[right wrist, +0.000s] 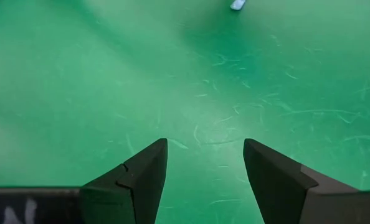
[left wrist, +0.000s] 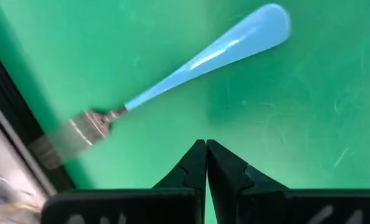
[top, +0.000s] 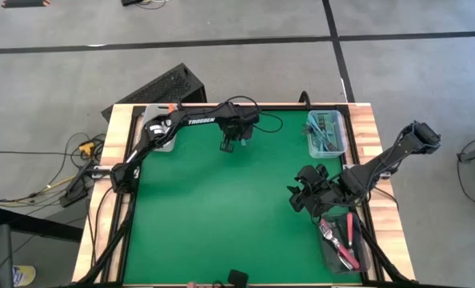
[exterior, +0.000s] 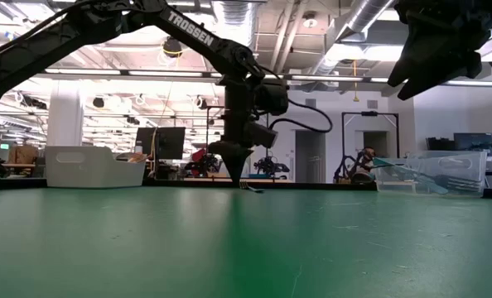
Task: Sort silverware by color (type)
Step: Put the blue fork into the transparent bin
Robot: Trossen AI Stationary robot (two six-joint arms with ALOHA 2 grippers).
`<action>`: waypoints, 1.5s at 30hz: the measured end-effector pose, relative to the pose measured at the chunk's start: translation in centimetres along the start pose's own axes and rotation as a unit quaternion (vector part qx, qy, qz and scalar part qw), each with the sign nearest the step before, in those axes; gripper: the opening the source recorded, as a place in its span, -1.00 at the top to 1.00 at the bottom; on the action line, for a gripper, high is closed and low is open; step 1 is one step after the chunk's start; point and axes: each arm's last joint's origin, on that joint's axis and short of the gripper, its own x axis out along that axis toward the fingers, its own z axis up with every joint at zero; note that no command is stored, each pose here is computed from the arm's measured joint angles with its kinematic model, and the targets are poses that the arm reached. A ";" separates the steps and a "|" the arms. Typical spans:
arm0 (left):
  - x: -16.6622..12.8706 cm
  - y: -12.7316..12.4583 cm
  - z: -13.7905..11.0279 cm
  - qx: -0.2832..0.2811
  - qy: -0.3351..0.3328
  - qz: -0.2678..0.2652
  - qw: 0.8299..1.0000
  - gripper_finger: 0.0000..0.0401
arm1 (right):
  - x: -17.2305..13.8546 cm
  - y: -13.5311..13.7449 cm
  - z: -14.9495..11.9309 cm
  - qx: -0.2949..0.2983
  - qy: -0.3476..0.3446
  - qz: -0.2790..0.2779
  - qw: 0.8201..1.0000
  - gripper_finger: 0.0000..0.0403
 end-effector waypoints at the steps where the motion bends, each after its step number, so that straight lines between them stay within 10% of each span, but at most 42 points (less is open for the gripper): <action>1: -0.2 0.0 0.1 0.029 0.004 0.009 1.000 1.00 | 0.0 0.0 0.0 0.001 -0.001 0.002 1.000 -0.18; 8: -0.2 0.4 0.6 0.164 0.045 0.090 0.981 1.00 | 0.0 0.1 0.1 0.005 -0.002 0.006 1.000 -0.18; 18: 0.4 0.2 1.1 0.375 0.040 0.070 0.923 1.00 | 0.0 0.2 0.0 0.004 0.009 0.011 1.000 -0.18; 45: 1.0 3.0 0.2 0.408 -0.156 0.044 0.898 1.00 | 0.3 0.0 0.3 0.035 0.026 0.010 0.999 -0.18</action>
